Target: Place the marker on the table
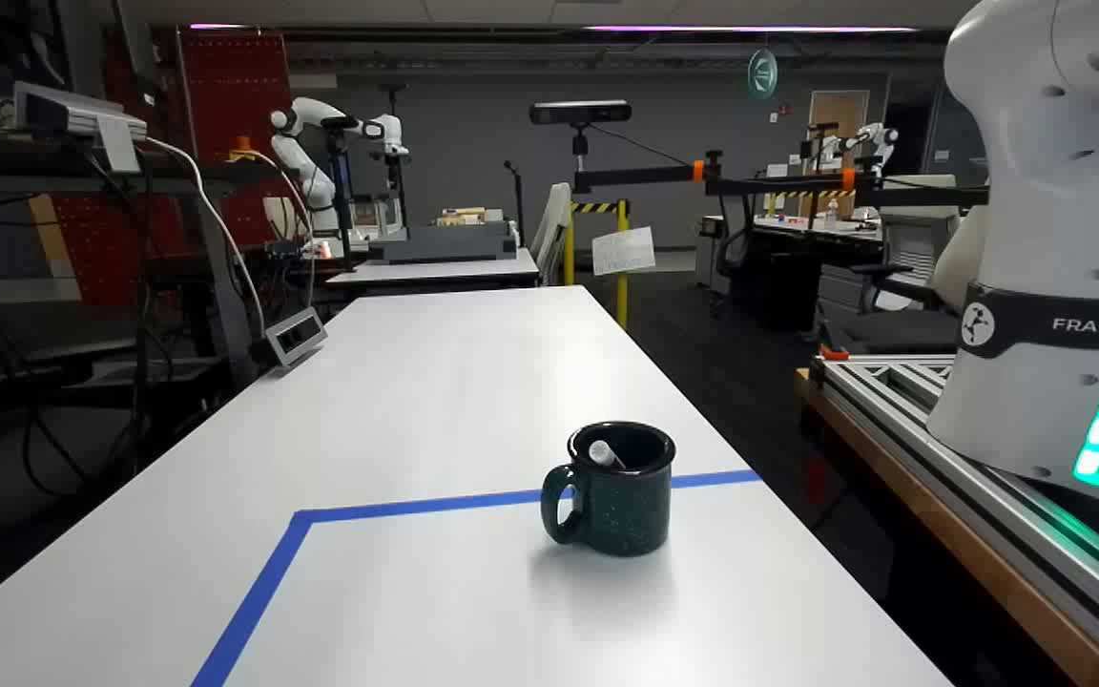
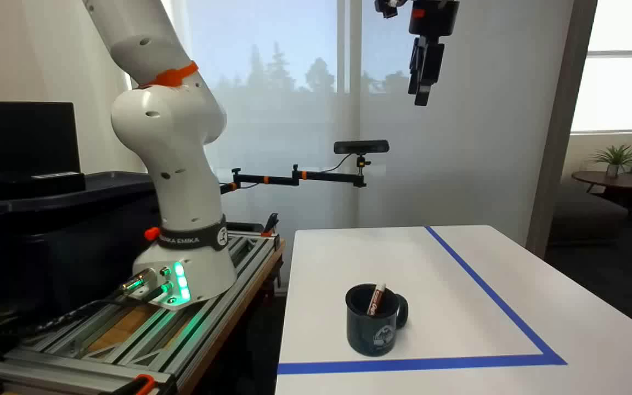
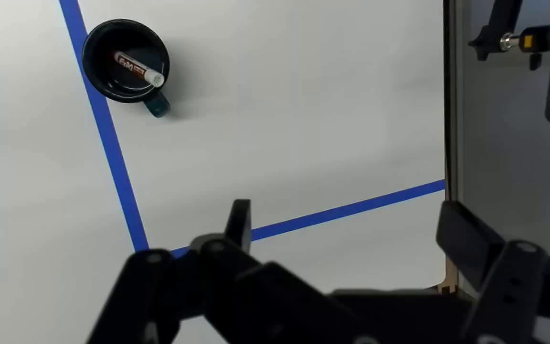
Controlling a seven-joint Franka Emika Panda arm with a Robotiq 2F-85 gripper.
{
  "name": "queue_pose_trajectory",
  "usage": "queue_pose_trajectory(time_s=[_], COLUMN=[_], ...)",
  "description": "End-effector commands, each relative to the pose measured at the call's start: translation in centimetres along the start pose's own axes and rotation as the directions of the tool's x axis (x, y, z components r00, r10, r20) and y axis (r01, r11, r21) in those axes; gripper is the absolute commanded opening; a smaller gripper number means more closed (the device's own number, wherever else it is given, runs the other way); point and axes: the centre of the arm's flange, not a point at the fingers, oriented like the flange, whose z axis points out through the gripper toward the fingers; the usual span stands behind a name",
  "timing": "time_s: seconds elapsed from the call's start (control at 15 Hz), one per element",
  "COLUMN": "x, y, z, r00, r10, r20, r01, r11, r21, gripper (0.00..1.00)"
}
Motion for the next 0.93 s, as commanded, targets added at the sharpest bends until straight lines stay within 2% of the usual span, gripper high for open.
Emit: queue_pose_trajectory(time_s=[0.0,0.2,0.47,0.67,0.87], x=[0.0,0.0,-0.2,-0.5,-0.6], y=[0.0,0.0,1.4,3.3,5.4], z=[0.0,-0.1,1.9,5.2,8.4], r00=[1.000,1.000,0.991,0.959,0.913], r10=[0.000,0.000,-0.130,-0.260,-0.364], r20=[0.000,-0.001,0.043,0.116,0.186], r01=[0.000,0.000,0.131,0.269,0.392], r11=[1.000,1.000,0.991,0.960,0.909], r21=[0.000,0.000,-0.022,-0.077,-0.144], gripper=[1.00,1.00,1.00,1.00,1.00])
